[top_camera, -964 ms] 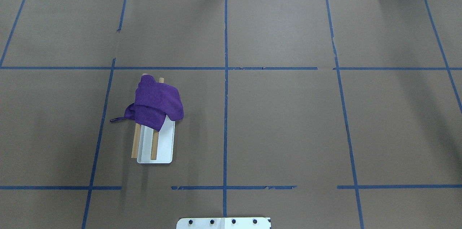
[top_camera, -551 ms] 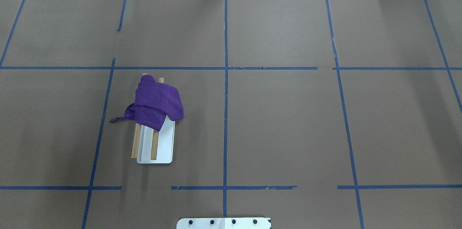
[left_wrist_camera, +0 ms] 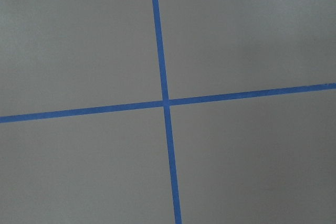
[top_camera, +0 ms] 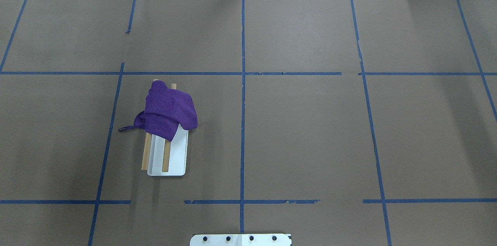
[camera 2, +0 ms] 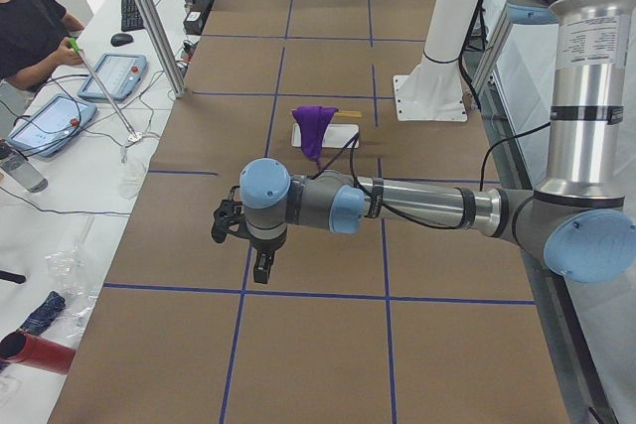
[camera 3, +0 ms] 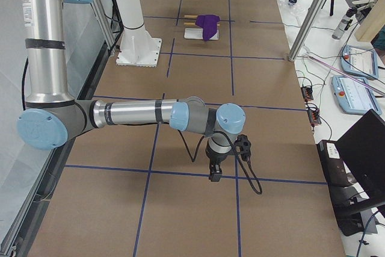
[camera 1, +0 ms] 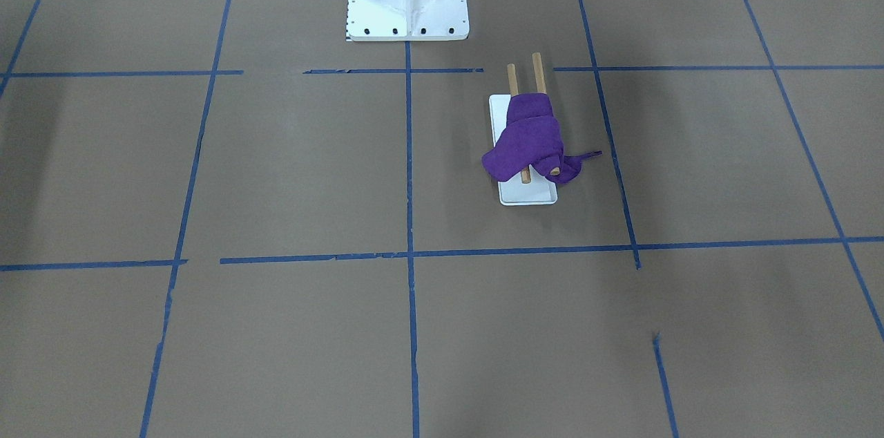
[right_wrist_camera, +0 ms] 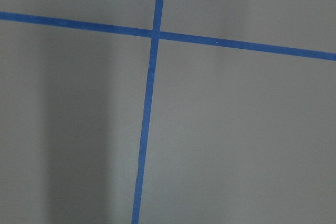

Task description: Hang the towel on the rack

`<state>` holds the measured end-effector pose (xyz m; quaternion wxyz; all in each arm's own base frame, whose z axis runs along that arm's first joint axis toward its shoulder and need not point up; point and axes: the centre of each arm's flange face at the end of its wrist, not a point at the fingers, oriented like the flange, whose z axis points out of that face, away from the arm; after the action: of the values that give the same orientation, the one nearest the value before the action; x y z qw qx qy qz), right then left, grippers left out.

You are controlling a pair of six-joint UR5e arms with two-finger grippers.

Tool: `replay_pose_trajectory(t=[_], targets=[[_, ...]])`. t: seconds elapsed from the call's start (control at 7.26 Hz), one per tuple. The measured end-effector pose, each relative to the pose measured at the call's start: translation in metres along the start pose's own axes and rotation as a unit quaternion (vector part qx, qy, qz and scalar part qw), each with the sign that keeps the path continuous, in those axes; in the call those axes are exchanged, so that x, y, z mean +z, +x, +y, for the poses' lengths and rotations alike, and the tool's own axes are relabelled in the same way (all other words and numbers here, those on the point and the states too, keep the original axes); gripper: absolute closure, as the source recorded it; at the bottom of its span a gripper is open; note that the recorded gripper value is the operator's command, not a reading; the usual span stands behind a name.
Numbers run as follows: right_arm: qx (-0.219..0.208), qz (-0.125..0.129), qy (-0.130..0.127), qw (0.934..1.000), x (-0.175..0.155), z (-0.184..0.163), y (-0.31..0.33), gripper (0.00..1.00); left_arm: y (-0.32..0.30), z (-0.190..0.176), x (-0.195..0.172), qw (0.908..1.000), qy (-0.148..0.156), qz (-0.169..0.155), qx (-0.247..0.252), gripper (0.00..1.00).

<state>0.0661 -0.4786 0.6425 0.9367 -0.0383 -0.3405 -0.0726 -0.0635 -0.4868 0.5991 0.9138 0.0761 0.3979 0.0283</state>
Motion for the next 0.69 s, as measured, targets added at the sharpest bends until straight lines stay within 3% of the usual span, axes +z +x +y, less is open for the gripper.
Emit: replay_pose_trajectory(t=[0.69], targets=[[-0.004,-0.001,-0.003,1.0000,0.0053,-0.0010,-0.0046,0.00,0.0066,0.0022,-0.0011,0.9999,0.002,-0.001,0.012,0.00]])
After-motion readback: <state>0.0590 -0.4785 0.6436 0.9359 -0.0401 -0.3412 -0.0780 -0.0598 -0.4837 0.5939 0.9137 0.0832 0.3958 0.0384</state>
